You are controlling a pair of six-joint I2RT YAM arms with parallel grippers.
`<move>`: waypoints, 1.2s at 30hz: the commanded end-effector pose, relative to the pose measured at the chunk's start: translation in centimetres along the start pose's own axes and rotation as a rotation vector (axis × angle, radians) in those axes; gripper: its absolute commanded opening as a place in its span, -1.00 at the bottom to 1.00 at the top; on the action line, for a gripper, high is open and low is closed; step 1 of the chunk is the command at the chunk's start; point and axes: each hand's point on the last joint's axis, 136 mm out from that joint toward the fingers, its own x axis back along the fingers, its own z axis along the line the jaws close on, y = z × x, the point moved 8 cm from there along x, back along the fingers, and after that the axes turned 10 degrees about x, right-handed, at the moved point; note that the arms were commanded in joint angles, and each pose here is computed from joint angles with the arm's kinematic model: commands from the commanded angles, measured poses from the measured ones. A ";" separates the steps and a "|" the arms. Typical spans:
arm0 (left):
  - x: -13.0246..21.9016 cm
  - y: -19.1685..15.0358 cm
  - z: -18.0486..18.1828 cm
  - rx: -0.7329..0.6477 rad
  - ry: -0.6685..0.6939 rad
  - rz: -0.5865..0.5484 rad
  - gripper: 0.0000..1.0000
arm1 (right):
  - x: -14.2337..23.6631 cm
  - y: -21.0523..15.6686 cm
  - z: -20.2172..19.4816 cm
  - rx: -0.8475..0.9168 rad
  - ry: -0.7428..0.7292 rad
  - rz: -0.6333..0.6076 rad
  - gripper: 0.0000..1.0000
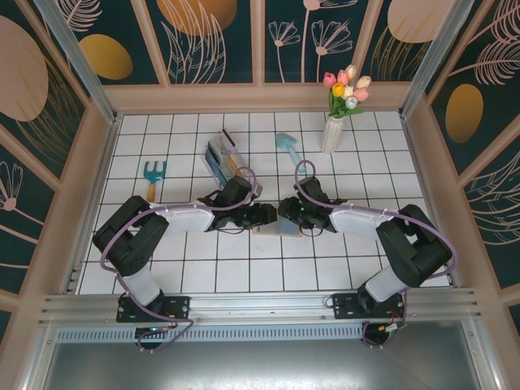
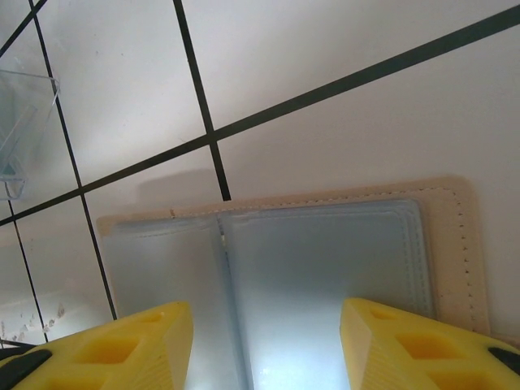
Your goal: Take the credit cards out of the card holder
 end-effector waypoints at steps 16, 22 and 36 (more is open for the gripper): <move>-4.0 -0.3 -4.1 -0.050 -0.171 0.100 0.06 | 7.7 2.0 -2.6 -0.147 -0.030 -0.244 0.01; -5.0 0.5 -3.3 -0.052 -0.029 0.042 -0.08 | 7.4 2.2 -2.1 -0.132 0.013 -0.217 -0.12; 0.3 0.9 -2.9 -0.098 0.156 -0.151 -0.36 | 2.9 1.4 -1.2 -0.086 0.077 -0.018 -0.39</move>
